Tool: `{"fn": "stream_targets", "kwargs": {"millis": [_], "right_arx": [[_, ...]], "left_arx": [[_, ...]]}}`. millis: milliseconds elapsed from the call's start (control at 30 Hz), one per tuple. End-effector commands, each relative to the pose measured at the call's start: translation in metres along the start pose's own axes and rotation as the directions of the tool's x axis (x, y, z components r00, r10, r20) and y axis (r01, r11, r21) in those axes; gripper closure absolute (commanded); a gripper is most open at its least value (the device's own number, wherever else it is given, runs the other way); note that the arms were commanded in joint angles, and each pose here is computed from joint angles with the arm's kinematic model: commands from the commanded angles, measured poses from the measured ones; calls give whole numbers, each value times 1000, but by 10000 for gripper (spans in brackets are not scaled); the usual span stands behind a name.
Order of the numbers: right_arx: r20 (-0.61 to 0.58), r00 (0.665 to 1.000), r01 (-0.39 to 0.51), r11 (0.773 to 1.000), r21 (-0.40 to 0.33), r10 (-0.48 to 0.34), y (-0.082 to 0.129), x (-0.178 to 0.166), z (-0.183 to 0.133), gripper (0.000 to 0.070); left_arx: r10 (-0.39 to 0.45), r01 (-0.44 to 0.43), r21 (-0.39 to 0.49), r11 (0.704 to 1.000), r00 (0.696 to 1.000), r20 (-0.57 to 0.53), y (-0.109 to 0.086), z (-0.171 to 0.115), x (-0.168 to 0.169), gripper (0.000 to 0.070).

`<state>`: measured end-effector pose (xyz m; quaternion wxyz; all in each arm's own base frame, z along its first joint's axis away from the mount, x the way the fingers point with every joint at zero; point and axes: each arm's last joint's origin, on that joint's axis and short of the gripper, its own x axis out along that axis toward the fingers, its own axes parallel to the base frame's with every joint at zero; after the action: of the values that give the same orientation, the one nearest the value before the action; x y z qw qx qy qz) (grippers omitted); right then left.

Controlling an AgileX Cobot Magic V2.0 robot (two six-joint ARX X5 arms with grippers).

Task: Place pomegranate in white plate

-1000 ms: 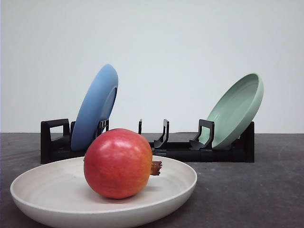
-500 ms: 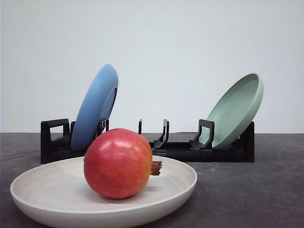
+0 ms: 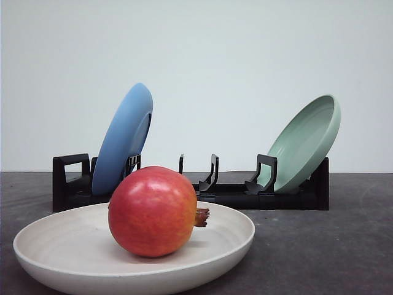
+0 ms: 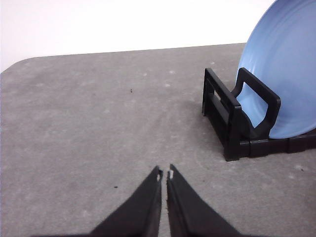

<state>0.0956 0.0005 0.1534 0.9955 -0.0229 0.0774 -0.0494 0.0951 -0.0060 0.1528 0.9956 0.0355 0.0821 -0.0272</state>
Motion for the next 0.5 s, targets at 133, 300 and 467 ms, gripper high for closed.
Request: {"fn": "stream_targets", "kwargs": {"millis": [133,300,467], "right_arx": [[4,1000,0,1000,-3,0,0,1,-1,694],[4,1000,0,1000,-2,0,0,1,-1,694],[4,1000,0,1000,-2,0,0,1,-1,694]], "left_arx": [[0,0,14,1000,1000,-11,0,-3,1,700],[0,0,14,1000,1000,-11,0,-3,1,700],[0,0,14,1000,1000,-11,0,-3,1,700]]}}
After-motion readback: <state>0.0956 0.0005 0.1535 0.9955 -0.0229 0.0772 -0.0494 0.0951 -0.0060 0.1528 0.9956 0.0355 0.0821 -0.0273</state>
